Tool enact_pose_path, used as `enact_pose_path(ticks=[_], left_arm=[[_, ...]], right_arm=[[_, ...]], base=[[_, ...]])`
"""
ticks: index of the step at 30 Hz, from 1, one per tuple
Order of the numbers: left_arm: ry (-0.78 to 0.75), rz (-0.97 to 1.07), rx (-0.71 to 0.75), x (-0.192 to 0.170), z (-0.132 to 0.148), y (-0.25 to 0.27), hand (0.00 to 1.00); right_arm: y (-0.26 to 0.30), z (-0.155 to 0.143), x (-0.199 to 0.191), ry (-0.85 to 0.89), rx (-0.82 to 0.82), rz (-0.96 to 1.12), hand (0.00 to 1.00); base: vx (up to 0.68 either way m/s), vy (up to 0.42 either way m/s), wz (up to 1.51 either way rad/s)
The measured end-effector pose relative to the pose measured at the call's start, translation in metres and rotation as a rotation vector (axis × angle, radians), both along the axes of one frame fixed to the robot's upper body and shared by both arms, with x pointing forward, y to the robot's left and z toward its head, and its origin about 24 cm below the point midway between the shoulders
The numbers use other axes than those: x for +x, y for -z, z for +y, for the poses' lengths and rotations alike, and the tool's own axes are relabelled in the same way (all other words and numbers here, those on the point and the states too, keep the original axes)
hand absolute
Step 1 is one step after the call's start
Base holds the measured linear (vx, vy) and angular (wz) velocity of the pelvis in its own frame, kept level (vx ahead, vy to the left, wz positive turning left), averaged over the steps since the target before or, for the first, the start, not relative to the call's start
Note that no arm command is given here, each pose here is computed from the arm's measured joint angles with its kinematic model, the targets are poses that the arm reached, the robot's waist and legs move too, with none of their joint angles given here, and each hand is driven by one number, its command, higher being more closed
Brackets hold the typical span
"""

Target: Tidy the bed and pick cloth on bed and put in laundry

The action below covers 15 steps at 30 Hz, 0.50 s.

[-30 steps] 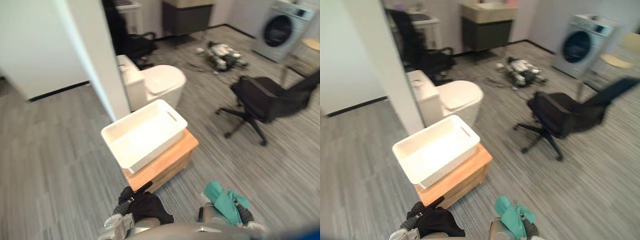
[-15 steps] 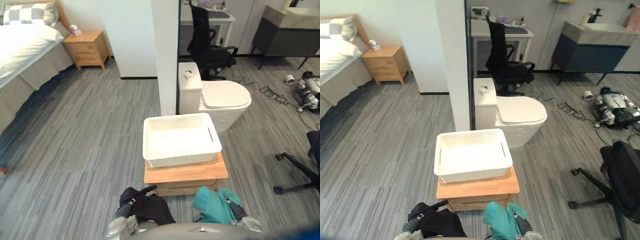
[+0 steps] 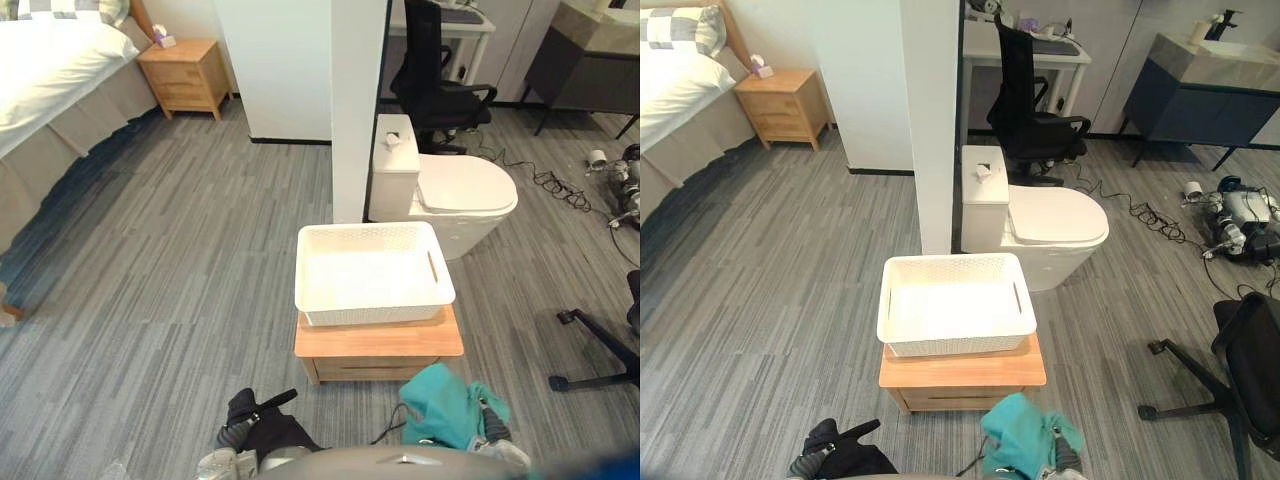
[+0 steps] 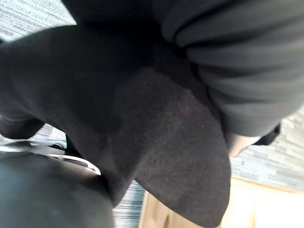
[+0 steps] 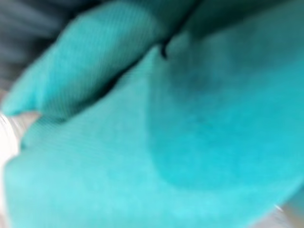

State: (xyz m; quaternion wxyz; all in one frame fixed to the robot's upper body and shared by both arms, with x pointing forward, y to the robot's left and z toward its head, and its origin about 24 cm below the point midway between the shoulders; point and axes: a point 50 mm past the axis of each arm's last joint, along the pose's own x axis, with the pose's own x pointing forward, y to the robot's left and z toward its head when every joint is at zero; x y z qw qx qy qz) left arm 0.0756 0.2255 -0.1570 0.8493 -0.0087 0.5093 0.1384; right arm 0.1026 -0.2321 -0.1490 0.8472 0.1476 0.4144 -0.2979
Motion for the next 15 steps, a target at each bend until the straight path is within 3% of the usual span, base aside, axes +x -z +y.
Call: enact_pose_path(ticks=[2, 5, 7, 9, 12, 15], left_arm=[[0.013, 0.013, -0.008, -0.005, 0.002, 0.0, 1.0], [-0.005, 0.015, -0.023, -0.012, 0.004, -0.001, 1.0], [-0.02, 0.015, -0.016, -0.018, 0.009, -0.003, 1.0], [-0.049, 0.026, -0.019, -0.024, 0.013, -0.003, 1.0], [-0.065, 0.028, -0.015, -0.027, 0.017, -0.004, 1.0], [-0.078, 0.006, -0.033, -0.025, 0.011, -0.003, 1.0]], right_arm=[[-0.007, -0.012, 0.006, 0.052, -0.054, -0.041, 1.0], [-0.048, -0.053, 0.046, 0.086, -0.214, -0.252, 1.0], [-0.112, -0.105, 0.083, 0.041, -0.382, -0.492, 1.0], [-0.161, -0.134, 0.109, -0.036, -0.494, -0.628, 1.0], [-0.224, -0.145, 0.145, -0.162, -0.589, -0.803, 1.0], [-0.252, -0.134, 0.167, -0.277, -0.62, -0.875, 1.0]], base=[[0.02, 0.008, 0.45], [0.0, 0.018, -0.14], [-0.01, 0.035, -0.13], [0.02, 0.01, -0.08], [0.03, -0.017, -0.07], [0.0, -0.059, 0.02]])
